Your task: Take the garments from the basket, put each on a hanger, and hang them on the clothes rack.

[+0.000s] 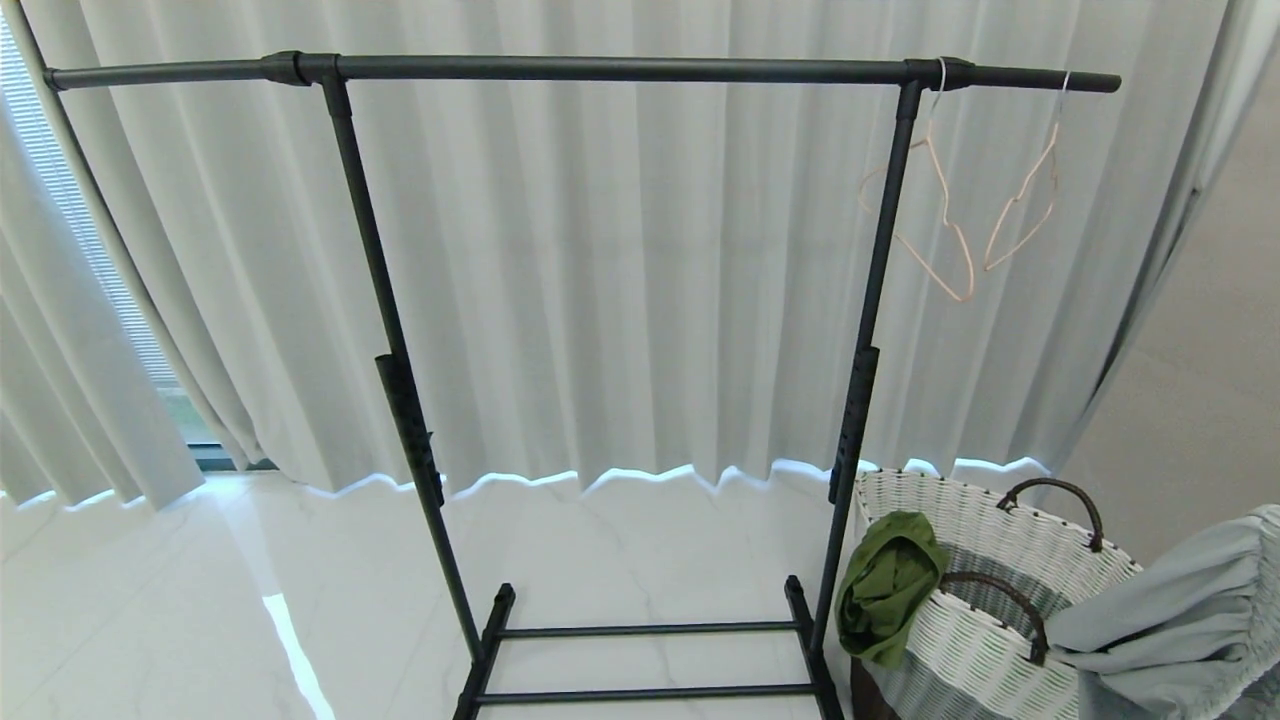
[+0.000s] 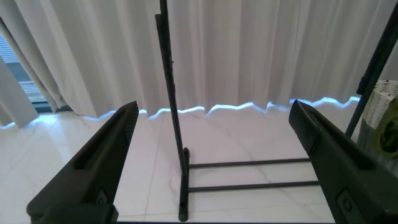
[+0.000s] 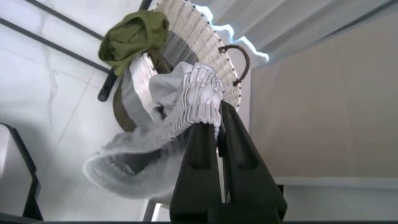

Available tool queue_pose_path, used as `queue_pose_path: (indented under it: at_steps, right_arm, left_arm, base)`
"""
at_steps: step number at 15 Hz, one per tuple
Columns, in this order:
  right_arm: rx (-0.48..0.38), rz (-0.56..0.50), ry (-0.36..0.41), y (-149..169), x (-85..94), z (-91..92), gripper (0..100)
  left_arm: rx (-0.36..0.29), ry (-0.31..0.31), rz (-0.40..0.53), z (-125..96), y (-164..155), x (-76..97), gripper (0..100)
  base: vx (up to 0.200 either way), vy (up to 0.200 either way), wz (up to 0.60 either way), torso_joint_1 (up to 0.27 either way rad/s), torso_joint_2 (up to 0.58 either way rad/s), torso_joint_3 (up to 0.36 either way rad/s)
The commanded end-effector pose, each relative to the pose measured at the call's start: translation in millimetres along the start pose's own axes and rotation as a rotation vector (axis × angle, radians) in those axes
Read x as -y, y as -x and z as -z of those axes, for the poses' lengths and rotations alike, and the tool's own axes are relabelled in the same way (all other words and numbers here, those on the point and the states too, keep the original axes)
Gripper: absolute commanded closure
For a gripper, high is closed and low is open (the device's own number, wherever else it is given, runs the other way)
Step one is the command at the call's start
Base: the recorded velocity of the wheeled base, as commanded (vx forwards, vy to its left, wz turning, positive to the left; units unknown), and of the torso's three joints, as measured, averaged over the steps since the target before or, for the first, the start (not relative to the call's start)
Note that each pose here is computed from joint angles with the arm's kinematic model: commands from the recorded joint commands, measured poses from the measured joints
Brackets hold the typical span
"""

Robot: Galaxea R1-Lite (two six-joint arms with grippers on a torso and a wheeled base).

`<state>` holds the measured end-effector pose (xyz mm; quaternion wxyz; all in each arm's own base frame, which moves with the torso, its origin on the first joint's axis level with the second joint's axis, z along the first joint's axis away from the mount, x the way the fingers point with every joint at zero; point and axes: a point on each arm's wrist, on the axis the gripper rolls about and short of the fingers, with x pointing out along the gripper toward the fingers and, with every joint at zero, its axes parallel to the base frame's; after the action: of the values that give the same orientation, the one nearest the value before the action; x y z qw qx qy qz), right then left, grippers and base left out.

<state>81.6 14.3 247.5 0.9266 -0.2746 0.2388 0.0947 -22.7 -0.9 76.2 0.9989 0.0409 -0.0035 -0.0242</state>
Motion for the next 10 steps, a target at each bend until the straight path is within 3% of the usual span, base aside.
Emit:
queue_pose_path:
  at_steps: [1,8,10]
  right_arm:
    - [0.000,0.000,0.001,0.6,-0.4,0.9,100]
    - [0.007,0.004,-0.002,1.9,0.7,-0.8,100]
    - [0.044,0.021,-0.014,7.8,6.0,-9.3,100]
  left_arm:
    - [0.000,0.000,0.000,0.1,0.0,0.0,0]
    - [0.004,-0.015,0.002,-0.4,0.0,0.0,0]
    - [0.064,0.005,0.005,-11.8,1.7,-0.9,0]
  base:
    - [0.000,0.000,0.00,0.000,0.00,0.000]
    - [0.000,0.000,0.00,0.000,0.00,0.000]
    - [0.000,0.000,0.00,0.000,0.00,0.000]
